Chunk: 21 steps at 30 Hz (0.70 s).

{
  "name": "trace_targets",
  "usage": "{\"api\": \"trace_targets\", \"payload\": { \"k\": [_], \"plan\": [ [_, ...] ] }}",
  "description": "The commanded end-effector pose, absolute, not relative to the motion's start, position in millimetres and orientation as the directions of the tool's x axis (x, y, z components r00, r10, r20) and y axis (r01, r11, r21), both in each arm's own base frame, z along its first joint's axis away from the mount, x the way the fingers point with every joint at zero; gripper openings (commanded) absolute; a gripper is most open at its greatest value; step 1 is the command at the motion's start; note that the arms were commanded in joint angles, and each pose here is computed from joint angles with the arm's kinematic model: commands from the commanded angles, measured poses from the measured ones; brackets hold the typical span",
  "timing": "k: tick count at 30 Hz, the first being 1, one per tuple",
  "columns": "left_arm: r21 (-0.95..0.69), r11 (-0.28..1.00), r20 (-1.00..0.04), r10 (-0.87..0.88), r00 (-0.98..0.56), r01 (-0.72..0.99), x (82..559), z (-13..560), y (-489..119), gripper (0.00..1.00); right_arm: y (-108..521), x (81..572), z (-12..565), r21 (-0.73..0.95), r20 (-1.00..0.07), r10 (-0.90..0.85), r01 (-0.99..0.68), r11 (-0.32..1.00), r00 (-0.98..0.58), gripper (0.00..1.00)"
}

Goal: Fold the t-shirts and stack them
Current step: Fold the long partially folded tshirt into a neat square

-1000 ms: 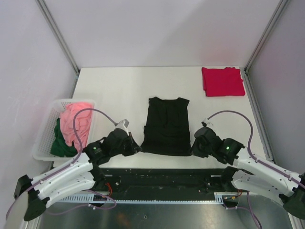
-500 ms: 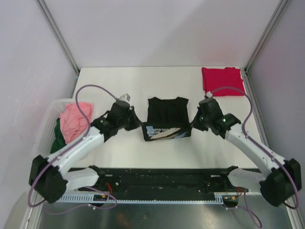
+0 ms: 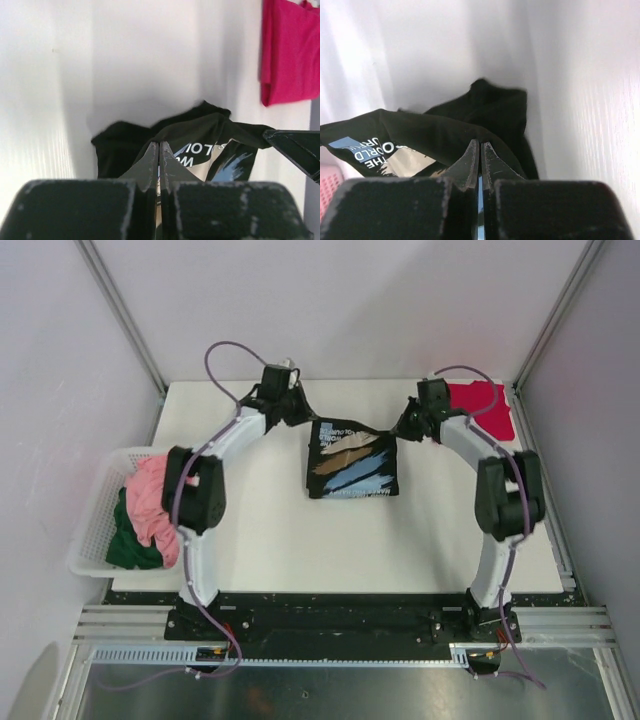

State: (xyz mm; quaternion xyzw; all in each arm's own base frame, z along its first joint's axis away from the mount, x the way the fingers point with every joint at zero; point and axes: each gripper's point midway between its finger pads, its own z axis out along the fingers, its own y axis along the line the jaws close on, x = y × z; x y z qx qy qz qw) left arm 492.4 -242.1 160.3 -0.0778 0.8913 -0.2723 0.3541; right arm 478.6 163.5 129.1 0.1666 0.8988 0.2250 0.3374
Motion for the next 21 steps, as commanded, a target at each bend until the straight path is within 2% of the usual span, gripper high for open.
{"api": "trace_targets", "payload": {
  "k": [1,4,11,16,21],
  "plan": [
    [-0.552,0.83,-0.56,-0.298,-0.774,0.08,532.8,114.7,-255.2,0.0,171.2,532.9,92.7,0.556,-0.504,0.454,0.125,0.821,-0.735,0.0],
    [-0.558,0.829,-0.512,-0.304,-0.803,0.042,544.1,76.4,-258.4,0.0,175.2,544.5,52.1,0.549,-0.441,0.451,0.164,0.819,-0.776,0.0],
    [-0.54,0.841,-0.469,-0.314,-0.826,-0.013,536.4,47.2,-251.1,0.0,168.3,532.5,26.3,0.518,-0.412,0.451,0.203,0.831,-0.792,0.0],
    [-0.54,0.841,-0.452,-0.323,-0.831,-0.033,506.3,48.2,-247.4,0.0,159.7,490.2,22.7,0.503,-0.383,0.472,0.249,0.827,-0.794,0.0],
    [-0.536,0.844,-0.457,-0.315,-0.832,-0.025,457.1,63.7,-243.8,0.0,155.3,432.2,24.5,0.47,-0.37,0.471,0.276,0.838,-0.801,0.0]
  ]
}}
